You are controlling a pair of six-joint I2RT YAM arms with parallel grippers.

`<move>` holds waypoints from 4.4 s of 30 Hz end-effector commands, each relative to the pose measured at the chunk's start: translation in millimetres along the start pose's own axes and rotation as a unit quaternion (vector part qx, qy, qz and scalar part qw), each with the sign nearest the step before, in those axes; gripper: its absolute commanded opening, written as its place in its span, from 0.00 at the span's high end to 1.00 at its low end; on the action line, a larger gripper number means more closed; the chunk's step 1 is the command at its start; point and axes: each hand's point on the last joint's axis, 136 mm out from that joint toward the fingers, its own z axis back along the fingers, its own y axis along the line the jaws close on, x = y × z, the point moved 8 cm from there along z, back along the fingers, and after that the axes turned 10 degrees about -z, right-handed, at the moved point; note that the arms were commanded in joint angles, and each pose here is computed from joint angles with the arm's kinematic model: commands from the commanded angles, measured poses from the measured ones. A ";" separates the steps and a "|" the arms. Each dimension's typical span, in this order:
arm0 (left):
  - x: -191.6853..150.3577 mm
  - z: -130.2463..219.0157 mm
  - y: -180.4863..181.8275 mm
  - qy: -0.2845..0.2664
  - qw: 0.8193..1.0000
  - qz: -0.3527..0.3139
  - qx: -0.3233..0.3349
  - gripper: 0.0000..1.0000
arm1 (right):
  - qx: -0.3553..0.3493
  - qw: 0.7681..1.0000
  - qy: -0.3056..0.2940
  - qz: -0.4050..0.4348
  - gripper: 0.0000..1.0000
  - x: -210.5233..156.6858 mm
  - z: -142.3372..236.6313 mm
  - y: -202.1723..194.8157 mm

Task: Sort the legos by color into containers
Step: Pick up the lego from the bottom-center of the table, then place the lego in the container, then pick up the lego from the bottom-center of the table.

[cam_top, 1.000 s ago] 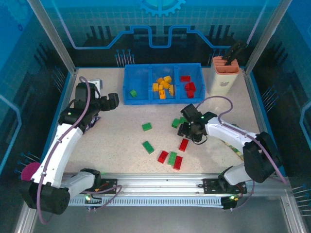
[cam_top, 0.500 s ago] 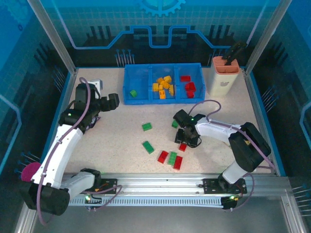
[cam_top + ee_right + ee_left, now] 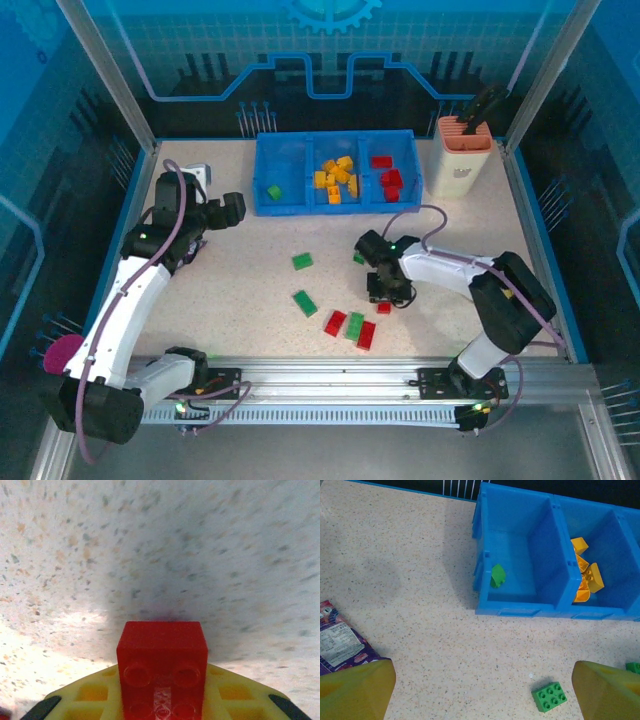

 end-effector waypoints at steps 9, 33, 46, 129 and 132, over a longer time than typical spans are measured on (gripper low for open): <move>-1.4 -3.0 -0.2 -0.005 1.000 0.007 -0.015 0.08 | 0.015 0.983 -0.142 0.114 0.71 149.2 78.2 -14.1; 7.5 -20.6 -4.4 0.007 0.999 -0.004 -0.035 0.08 | 0.076 0.984 -0.147 0.063 0.70 312.5 3.8 39.4; 4.5 -20.8 -4.1 0.008 0.999 -0.004 -0.037 0.08 | 0.068 0.981 -0.169 0.067 0.53 306.7 40.1 34.1; 2.3 9.8 -13.2 -0.048 0.994 -0.005 -0.096 0.05 | -0.033 0.991 0.070 0.107 0.39 -79.7 -9.1 127.4; 2.3 9.8 -13.1 -0.048 0.994 -0.006 -0.095 0.05 | -0.037 0.991 0.064 0.113 0.39 -72.9 -13.1 129.6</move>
